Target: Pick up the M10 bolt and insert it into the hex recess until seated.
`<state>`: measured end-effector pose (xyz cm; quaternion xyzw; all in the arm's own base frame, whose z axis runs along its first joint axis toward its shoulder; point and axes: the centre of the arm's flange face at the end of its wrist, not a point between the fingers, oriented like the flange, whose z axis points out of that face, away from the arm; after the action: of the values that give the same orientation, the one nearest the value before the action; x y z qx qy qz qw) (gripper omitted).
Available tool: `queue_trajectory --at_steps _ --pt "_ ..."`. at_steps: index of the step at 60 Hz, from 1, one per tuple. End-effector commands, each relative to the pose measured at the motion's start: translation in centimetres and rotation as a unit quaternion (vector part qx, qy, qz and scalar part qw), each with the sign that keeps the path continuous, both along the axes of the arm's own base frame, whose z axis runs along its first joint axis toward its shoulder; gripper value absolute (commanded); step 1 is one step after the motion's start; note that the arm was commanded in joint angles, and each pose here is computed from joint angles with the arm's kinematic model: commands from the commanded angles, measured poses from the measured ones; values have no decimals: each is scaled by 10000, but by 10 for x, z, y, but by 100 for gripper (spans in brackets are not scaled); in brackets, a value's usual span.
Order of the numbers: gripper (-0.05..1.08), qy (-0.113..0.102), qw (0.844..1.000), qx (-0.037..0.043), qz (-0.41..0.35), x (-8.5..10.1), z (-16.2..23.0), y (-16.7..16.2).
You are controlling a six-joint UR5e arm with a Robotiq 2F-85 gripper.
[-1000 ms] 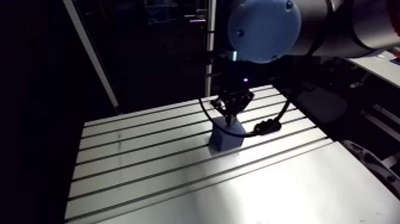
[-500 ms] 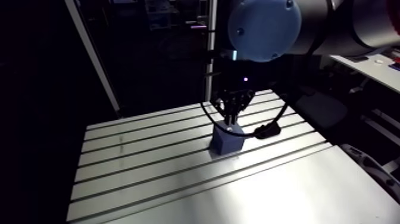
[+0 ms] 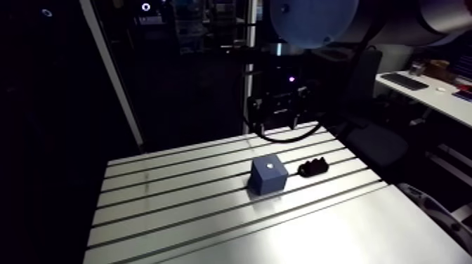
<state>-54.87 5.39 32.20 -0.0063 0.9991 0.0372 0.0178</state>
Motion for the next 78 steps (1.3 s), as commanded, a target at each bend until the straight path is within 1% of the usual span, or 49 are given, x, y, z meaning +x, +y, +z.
queue_trajectory --at_steps 1,2,3,4,7,8,9,10,11,12,13,16,17,20,22,23,24,25,27,33,37,38,39,40,41,42,43,44,46,56,64,66,68,78 --pt "0 69 9997 -12 -214 -6 66 -44" --pt "0 36 9998 -27 -197 -7 73 -55" --pt "0 36 9998 -27 -197 -7 73 -55" --pt "0 -28 9998 -47 -168 -7 79 -65" --pt "0 -85 9998 -70 -145 -7 86 -73" --pt "0 -137 9997 -112 -143 -7 93 -80" --pt "0 -137 9997 -112 -143 -7 93 -80" --pt "0 -175 9996 -160 -144 -7 99 -86" --pt "0 -166 9995 -209 -153 -7 107 -90" --pt "0 -166 9995 -209 -153 -7 107 -90" --pt "0 -141 9995 -238 -155 -7 115 -94" --pt "0 -118 9995 -240 -155 -7 122 -94" --pt "0 -74 9995 -247 -154 -7 132 -95" --pt "0 -80 9995 -250 -155 -6 139 -95" --pt "0 -112 9995 -262 -149 -5 146 -96" --pt "0 -168 9994 -277 -143 -4 151 -97" --pt "0 -168 9994 -277 -143 -4 151 -97" --pt "0 -226 9992 -300 -145 -3 156 -98" --pt "0 -260 9991 -314 -139 -2 160 -99" --pt "0 -219 9992 -323 -117 -2 170 -102" --pt "0 -272 9990 -344 -97 0 171 -105" --pt "0 -307 9988 -364 -97 0 170 -106" --pt "0 -307 9988 -364 -97 0 170 -106" --pt "0 -323 9987 -394 -86 0 169 -108" --pt "0 -323 9987 -394 -86 0 169 -108" --pt "0 -328 9985 -424 -79 1 169 -109" --pt "0 -328 9985 -424 -79 1 169 -109" --pt "0 -326 9984 -448 -86 1 169 -110" --pt "0 -317 9984 -463 -88 1 170 -111" --pt "0 -318 9984 -449 -96 1 170 -112" --pt "0 -280 9988 -393 -98 2 173 -110" --pt "0 -227 9990 -362 -94 4 177 -110" --pt "0 -210 9991 -352 -87 4 180 -110" --pt "0 -100 9993 -366 -54 4 194 -111"
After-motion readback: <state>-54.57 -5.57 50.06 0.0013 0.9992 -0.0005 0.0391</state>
